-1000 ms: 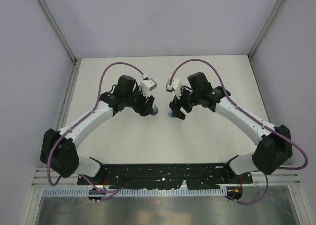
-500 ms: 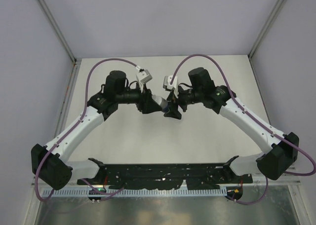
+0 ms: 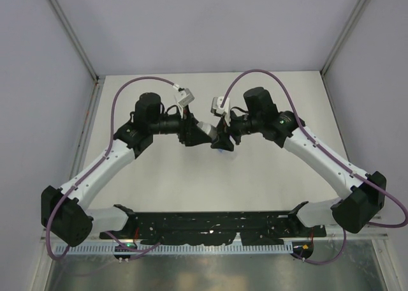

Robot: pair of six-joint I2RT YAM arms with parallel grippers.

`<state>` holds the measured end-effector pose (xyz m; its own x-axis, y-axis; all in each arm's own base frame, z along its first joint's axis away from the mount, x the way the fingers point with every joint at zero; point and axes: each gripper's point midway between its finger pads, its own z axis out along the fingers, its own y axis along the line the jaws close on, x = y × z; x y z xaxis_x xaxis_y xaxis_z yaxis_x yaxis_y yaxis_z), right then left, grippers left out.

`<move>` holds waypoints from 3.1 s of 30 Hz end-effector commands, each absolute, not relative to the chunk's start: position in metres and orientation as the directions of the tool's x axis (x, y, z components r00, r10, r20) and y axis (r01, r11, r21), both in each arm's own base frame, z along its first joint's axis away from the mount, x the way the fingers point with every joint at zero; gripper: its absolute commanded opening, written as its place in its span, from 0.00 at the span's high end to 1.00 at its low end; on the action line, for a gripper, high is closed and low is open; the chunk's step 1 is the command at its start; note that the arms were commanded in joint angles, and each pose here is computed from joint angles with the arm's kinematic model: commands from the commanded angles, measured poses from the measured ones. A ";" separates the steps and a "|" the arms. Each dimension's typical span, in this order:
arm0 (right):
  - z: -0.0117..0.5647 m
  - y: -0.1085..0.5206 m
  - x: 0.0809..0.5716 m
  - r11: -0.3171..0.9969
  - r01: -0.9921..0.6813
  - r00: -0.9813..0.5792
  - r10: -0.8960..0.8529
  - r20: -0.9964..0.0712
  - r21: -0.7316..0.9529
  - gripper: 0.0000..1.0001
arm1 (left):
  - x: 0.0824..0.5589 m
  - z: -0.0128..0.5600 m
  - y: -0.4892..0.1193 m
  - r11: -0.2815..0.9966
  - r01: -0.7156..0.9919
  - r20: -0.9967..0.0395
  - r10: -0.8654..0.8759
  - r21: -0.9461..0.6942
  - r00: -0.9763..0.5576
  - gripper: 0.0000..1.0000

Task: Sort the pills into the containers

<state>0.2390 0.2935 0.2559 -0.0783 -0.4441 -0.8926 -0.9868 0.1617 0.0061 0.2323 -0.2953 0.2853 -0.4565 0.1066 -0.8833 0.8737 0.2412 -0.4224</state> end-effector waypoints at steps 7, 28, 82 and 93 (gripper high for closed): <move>0.281 0.293 0.233 0.142 -0.989 -0.010 -0.403 -0.915 -0.051 0.92 | 0.214 0.306 -0.290 0.160 0.939 -0.940 0.103 -0.306 -0.324 0.10; 0.261 0.289 0.193 -0.022 -0.997 -0.052 -0.482 -0.875 0.071 0.94 | 0.209 0.311 -0.276 0.031 0.999 -0.986 0.159 -0.038 -0.043 0.17; 0.245 0.287 0.192 -0.011 -0.998 -0.042 -0.573 -0.818 0.059 0.94 | 0.191 0.293 -0.261 -0.018 0.987 -0.955 0.253 0.157 0.156 0.00; 0.242 0.292 0.182 -0.075 -0.993 -0.029 -0.587 -0.809 0.090 0.94 | 0.187 0.306 -0.278 -0.099 0.990 -0.982 0.149 0.100 0.114 0.23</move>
<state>0.1863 0.2862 0.2252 -0.0690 -0.6233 -0.7789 -0.9934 -0.0289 0.1112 0.1896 -0.2698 0.2852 0.0753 0.2215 -0.9722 0.9968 -0.0416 0.0677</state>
